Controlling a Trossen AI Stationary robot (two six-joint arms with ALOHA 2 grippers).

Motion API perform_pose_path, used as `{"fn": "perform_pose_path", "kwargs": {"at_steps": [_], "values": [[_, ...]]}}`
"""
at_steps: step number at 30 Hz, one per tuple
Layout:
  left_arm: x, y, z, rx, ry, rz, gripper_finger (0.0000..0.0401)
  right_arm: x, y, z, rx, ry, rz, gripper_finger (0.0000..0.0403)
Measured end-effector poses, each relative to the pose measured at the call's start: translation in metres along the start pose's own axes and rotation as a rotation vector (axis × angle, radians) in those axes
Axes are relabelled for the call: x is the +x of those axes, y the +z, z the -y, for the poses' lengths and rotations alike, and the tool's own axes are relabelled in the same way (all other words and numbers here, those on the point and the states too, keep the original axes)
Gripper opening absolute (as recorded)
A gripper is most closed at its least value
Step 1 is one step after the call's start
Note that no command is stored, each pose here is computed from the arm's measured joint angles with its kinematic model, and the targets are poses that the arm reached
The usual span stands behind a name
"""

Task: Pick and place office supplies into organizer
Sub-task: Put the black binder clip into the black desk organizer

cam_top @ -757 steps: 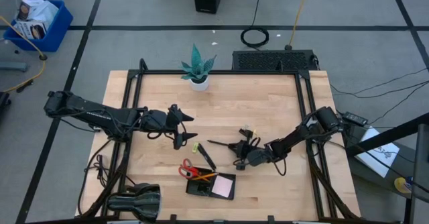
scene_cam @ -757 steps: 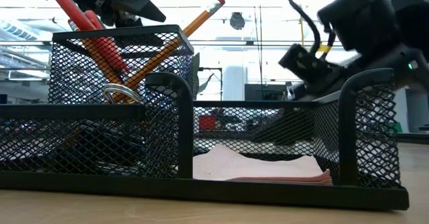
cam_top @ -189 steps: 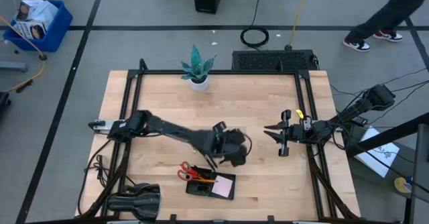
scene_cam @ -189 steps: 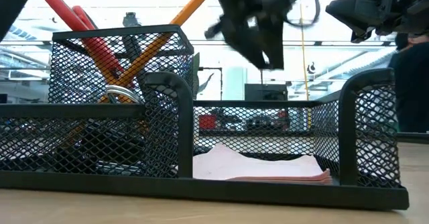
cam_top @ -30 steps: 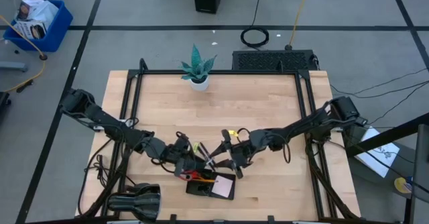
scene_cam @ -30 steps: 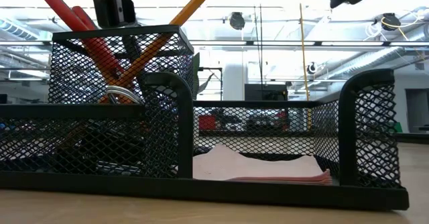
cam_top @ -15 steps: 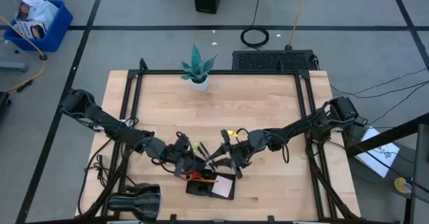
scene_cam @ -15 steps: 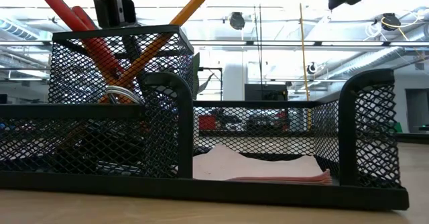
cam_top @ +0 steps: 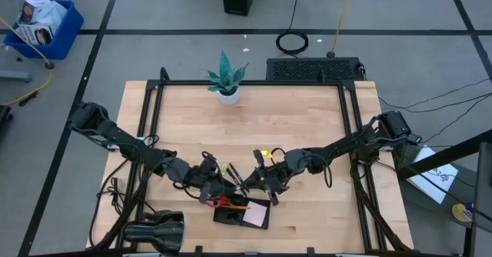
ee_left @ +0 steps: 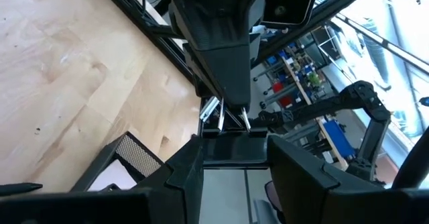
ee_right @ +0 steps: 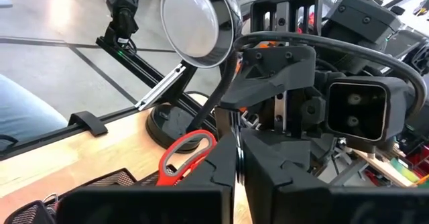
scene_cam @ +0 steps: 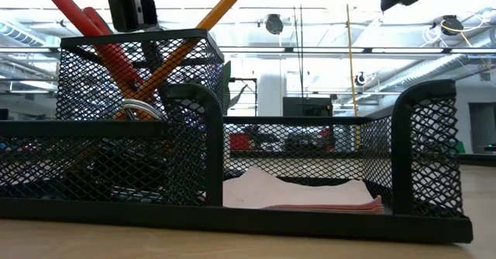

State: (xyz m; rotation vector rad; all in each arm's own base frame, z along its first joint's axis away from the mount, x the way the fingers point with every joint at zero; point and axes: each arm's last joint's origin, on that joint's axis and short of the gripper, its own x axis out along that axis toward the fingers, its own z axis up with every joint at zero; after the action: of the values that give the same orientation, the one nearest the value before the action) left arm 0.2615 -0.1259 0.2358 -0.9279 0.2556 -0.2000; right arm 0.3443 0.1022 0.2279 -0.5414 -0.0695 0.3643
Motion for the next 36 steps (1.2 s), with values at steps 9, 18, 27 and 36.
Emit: {"fn": "perform_pose_path", "kwargs": {"at_steps": [9,18,27,36], "values": [[0.0,-0.001,-0.003,-0.029,0.052,0.021,0.0219,0.0,-0.002,0.0,0.016,-0.013,-0.034,0.0004],[0.0,-0.005,-0.005,0.067,0.058,-0.047,0.0332,-0.001,-0.008,-0.006,0.031,-0.008,-0.138,0.0003],[-0.001,-0.008,-0.005,0.185,0.024,-0.099,0.0367,-0.013,0.014,-0.008,-0.008,-0.099,-0.21,0.0001],[-0.005,-0.01,-0.012,0.366,0.177,-0.082,0.0369,-0.021,0.033,-0.027,0.0,-0.143,-0.266,0.0001]]}}
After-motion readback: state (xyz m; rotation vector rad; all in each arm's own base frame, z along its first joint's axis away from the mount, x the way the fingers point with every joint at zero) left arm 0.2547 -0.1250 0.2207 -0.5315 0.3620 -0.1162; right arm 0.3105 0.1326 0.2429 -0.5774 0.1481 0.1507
